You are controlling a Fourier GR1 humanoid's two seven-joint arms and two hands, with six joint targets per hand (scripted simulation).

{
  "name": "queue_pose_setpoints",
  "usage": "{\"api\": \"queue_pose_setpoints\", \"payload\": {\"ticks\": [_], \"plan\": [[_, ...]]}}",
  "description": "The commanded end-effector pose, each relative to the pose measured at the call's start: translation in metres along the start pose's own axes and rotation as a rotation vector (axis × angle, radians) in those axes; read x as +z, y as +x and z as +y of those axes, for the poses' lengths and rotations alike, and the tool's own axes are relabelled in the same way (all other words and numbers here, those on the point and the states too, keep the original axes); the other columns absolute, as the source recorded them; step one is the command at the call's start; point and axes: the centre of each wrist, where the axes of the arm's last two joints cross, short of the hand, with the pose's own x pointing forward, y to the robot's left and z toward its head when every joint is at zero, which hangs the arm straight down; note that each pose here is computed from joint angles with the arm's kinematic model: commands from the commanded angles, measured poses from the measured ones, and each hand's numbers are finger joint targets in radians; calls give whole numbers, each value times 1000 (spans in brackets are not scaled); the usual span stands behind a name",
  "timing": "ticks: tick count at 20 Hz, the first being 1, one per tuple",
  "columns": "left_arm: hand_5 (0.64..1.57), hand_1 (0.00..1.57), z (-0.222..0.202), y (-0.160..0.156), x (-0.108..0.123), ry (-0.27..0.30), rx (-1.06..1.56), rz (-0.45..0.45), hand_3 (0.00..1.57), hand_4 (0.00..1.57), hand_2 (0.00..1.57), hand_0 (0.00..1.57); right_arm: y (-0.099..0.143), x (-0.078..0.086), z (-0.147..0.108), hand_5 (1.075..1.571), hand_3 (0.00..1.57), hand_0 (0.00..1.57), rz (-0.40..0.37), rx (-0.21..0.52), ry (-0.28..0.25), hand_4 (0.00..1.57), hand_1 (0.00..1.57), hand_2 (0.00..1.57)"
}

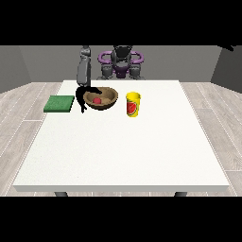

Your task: Pick the cup and pour the ball into the bowl, then pick the bowl and place it on the pad

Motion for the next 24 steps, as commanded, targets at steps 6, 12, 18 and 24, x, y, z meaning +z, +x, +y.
{"api": "queue_pose_setpoints", "payload": {"ticks": [6, 12, 18, 24], "plan": [[1567, 0, 5, 13, -2, -23, 1, -24, 0, 581, 0, 0, -19, 19, -15, 1476, 1571, 1571, 219, 136, -135, 1073, 1571, 1571], [1570, 0, 38, -9, 18, 25, -3, 52, 0, 707, 0, 0, 28, -11, -31, 1517, 1571, 1571, 254, 219, -157, 1065, 1571, 1571], [1569, 0, 77, -31, 46, 172, -12, 129, 0, 723, 0, 0, 63, -41, 6, 1534, 1571, 1571, 351, 217, -70, 1034, 1571, 1571], [1565, 0, 90, -13, 47, 173, -22, 105, 0, 703, 0, 0, 137, -75, -35, 1564, 1571, 1571, 272, 376, -91, 973, 1571, 1571]]}}
